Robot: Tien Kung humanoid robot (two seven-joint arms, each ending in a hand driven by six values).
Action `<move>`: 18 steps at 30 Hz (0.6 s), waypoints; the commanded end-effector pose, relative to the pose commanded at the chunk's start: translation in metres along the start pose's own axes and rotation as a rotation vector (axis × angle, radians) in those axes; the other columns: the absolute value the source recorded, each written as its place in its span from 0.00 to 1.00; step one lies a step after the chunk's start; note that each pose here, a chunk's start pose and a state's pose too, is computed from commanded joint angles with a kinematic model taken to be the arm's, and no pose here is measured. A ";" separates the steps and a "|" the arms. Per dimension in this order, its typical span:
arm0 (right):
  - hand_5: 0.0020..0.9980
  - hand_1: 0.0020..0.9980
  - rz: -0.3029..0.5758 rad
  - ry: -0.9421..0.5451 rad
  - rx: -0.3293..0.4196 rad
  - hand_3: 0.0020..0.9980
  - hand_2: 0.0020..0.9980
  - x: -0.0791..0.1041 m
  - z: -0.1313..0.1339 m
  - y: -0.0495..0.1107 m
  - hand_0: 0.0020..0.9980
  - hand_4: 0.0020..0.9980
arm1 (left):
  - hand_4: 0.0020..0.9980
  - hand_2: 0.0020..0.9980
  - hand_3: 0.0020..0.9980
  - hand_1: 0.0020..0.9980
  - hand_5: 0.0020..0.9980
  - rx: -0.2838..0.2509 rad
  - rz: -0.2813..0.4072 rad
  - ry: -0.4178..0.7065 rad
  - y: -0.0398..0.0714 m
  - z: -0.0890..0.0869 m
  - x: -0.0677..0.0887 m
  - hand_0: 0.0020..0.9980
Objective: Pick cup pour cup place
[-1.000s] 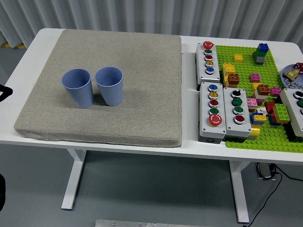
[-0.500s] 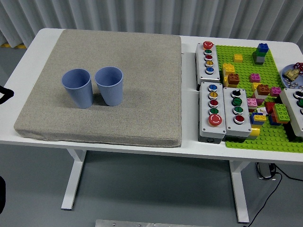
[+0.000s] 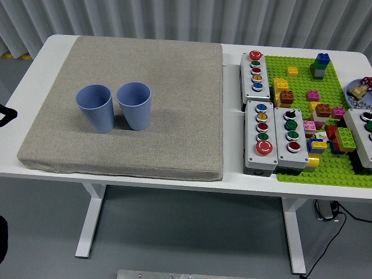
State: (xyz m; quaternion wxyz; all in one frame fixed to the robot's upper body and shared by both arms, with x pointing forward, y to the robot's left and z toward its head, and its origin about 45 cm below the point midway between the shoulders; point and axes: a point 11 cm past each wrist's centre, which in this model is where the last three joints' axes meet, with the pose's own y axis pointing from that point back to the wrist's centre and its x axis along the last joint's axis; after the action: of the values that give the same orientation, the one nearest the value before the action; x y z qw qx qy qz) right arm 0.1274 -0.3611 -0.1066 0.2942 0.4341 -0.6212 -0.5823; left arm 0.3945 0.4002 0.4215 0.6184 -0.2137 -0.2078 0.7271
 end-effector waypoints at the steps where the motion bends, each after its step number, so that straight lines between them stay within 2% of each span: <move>1: 0.21 0.70 0.001 -0.002 0.001 0.60 0.74 0.000 0.000 0.000 0.74 0.14 | 0.74 0.95 0.94 0.86 1.00 -0.002 0.000 -0.001 0.000 0.001 0.000 0.86; 18: 0.21 0.70 0.001 -0.005 0.006 0.60 0.74 0.000 -0.001 0.000 0.74 0.14 | 0.75 0.94 0.93 0.85 1.00 -0.009 0.006 -0.007 0.000 0.003 -0.001 0.85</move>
State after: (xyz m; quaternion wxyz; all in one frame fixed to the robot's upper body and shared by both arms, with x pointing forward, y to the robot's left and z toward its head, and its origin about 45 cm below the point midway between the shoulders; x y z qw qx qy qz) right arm 0.1279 -0.3616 -0.1065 0.2916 0.4330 -0.6240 -0.5815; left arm 0.3935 0.3994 0.4238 0.6144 -0.2145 -0.2128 0.7289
